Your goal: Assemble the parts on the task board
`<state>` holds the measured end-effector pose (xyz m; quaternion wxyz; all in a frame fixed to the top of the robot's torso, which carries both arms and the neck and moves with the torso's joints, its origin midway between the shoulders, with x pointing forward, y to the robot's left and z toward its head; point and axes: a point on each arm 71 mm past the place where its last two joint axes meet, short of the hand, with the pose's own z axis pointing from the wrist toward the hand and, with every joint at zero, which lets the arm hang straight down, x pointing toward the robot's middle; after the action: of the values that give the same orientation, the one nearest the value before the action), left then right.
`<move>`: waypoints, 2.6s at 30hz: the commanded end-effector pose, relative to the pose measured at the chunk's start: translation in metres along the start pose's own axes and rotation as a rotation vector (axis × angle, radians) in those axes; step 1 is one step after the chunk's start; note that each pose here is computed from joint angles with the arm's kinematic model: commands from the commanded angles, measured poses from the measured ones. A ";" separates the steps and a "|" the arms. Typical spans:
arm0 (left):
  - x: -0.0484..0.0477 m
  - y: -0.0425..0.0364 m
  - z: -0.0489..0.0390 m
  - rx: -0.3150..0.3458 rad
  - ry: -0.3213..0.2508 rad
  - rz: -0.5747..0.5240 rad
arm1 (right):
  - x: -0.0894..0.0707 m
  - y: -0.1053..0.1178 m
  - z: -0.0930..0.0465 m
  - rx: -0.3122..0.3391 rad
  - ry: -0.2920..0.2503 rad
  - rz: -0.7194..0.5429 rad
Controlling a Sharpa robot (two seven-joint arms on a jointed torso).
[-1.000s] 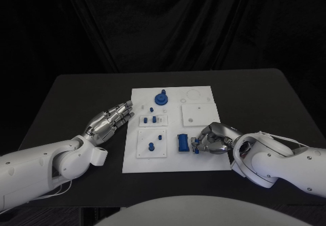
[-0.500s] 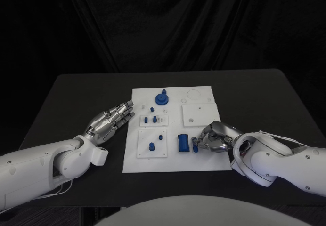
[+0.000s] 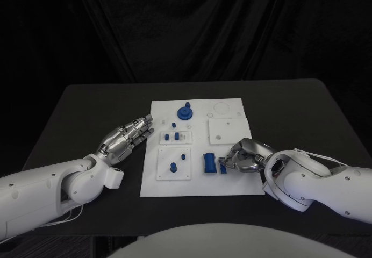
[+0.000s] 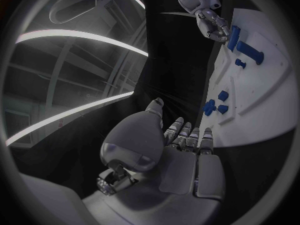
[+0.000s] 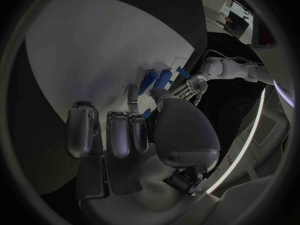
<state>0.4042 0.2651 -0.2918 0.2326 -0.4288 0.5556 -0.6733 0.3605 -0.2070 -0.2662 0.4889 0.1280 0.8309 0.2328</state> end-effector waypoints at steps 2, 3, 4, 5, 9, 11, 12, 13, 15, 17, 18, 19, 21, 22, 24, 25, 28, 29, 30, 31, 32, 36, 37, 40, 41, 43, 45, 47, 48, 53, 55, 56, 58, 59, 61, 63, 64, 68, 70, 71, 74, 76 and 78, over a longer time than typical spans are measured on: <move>0.0018 -0.0027 0.0004 0.045 0.012 -0.012 | -0.001 -0.001 -0.001 -0.001 -0.019 0.001; 0.0017 -0.0027 0.0003 0.045 0.012 -0.012 | -0.001 0.000 -0.002 -0.007 -0.025 0.004; 0.0017 -0.0027 0.0003 0.045 0.012 -0.012 | -0.002 0.000 -0.002 -0.014 -0.032 0.008; 0.0017 -0.0027 0.0003 0.045 0.012 -0.012 | -0.003 0.000 -0.003 -0.022 -0.037 0.012; 0.0018 -0.0029 -0.0001 0.046 0.012 -0.013 | -0.006 0.000 -0.010 -0.046 -0.057 0.026; 0.0014 -0.0031 -0.0006 0.046 0.010 -0.012 | -0.007 -0.001 -0.014 -0.052 -0.065 0.033; 0.0012 -0.0032 -0.0008 0.046 0.010 -0.012 | -0.008 -0.002 -0.016 -0.053 -0.067 0.035; 0.0010 -0.0034 -0.0011 0.046 0.008 -0.011 | -0.008 -0.003 -0.018 -0.052 -0.068 0.037; 0.0007 -0.0035 -0.0015 0.047 0.007 -0.010 | -0.009 -0.004 -0.021 -0.049 -0.066 0.038; 0.0004 -0.0037 -0.0018 0.047 0.006 -0.010 | -0.009 -0.006 -0.024 -0.040 -0.060 0.040; 0.0004 -0.0037 -0.0019 0.047 0.006 -0.010 | -0.009 -0.008 -0.026 -0.035 -0.057 0.041; 0.0004 -0.0037 -0.0020 0.047 0.006 -0.009 | -0.010 -0.010 -0.027 -0.029 -0.054 0.041; 0.0004 -0.0037 -0.0019 0.047 0.006 -0.009 | -0.010 -0.012 -0.028 -0.020 -0.051 0.040; 0.0006 -0.0037 -0.0019 0.047 0.006 -0.010 | -0.011 -0.014 -0.029 -0.014 -0.050 0.040; 0.0008 -0.0036 -0.0018 0.047 0.006 -0.010 | -0.012 -0.018 -0.030 -0.006 -0.050 0.043; 0.0008 -0.0036 -0.0017 0.047 0.006 -0.010 | -0.013 -0.019 -0.030 -0.005 -0.053 0.046; 0.0011 -0.0037 -0.0016 0.049 0.006 -0.010 | -0.016 -0.022 -0.030 -0.015 -0.079 0.068; 0.0013 -0.0040 -0.0015 0.054 0.007 -0.010 | -0.018 -0.023 -0.030 -0.026 -0.096 0.081; 0.0017 -0.0043 -0.0012 0.061 0.009 -0.012 | -0.019 -0.023 -0.030 -0.037 -0.111 0.093; 0.0024 -0.0049 -0.0009 0.072 0.011 -0.013 | -0.021 -0.024 -0.030 -0.056 -0.132 0.110; 0.0029 -0.0052 -0.0006 0.079 0.012 -0.014 | -0.023 -0.023 -0.030 -0.069 -0.146 0.120; 0.0065 -0.0076 0.0003 0.122 0.016 -0.017 | -0.032 -0.022 -0.031 -0.168 -0.254 0.187; 0.0070 -0.0081 0.0003 0.128 0.015 -0.017 | -0.034 -0.022 -0.031 -0.187 -0.276 0.198; 0.0090 -0.0095 -0.0006 0.142 0.014 -0.017 | -0.041 -0.022 -0.032 -0.240 -0.344 0.226; 0.0098 -0.0099 -0.0009 0.146 0.014 -0.017 | -0.042 -0.022 -0.033 -0.256 -0.361 0.233; 0.0114 -0.0107 -0.0017 0.151 0.013 -0.017 | -0.044 -0.022 -0.034 -0.277 -0.381 0.246; 0.0131 -0.0117 -0.0026 0.157 0.011 -0.017 | -0.045 -0.022 -0.034 -0.295 -0.386 0.266; 0.0148 -0.0129 -0.0032 0.162 0.011 -0.017 | -0.046 -0.023 -0.034 -0.310 -0.390 0.287; 0.0159 -0.0139 -0.0033 0.165 0.012 -0.017 | -0.047 -0.023 -0.033 -0.320 -0.392 0.301; 0.0209 -0.0221 -0.0001 0.187 0.021 -0.015 | -0.048 -0.023 -0.029 -0.358 -0.386 0.393; 0.0220 -0.0253 0.0018 0.195 0.023 -0.015 | -0.048 -0.023 -0.027 -0.361 -0.382 0.418; 0.0226 -0.0276 0.0033 0.199 0.024 -0.016 | -0.048 -0.024 -0.025 -0.360 -0.379 0.432; 0.0237 -0.0312 0.0063 0.205 0.024 -0.020 | -0.048 -0.026 -0.022 -0.354 -0.371 0.451; 0.0241 -0.0325 0.0077 0.207 0.025 -0.022 | -0.047 -0.026 -0.021 -0.352 -0.365 0.458; 0.0253 -0.0346 0.0108 0.212 0.027 -0.025 | -0.046 -0.026 -0.018 -0.353 -0.349 0.459; 0.0260 -0.0353 0.0128 0.215 0.030 -0.027 | -0.045 -0.025 -0.016 -0.360 -0.338 0.448; 0.0262 -0.0356 0.0138 0.216 0.031 -0.029 | -0.044 -0.025 -0.015 -0.364 -0.334 0.437; 0.0261 -0.0359 0.0159 0.214 0.035 -0.033 | -0.042 -0.023 -0.012 -0.359 -0.322 0.352; 0.0259 -0.0356 0.0167 0.211 0.037 -0.034 | -0.038 -0.022 -0.010 -0.342 -0.290 0.292; 0.0257 -0.0354 0.0171 0.209 0.038 -0.035 | -0.036 -0.022 -0.009 -0.330 -0.270 0.259; 0.0250 -0.0350 0.0179 0.207 0.039 -0.035 | -0.029 -0.021 -0.007 -0.289 -0.211 0.184; 0.0245 -0.0346 0.0184 0.205 0.040 -0.035 | -0.023 -0.021 -0.005 -0.247 -0.156 0.128; 0.0241 -0.0343 0.0187 0.203 0.040 -0.036 | -0.017 -0.022 -0.004 -0.209 -0.115 0.077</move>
<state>0.4114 0.2423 -0.2627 0.2277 -0.4163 0.5389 -0.6960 0.3689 -0.2359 -0.2519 0.5595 0.1681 0.7098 0.3935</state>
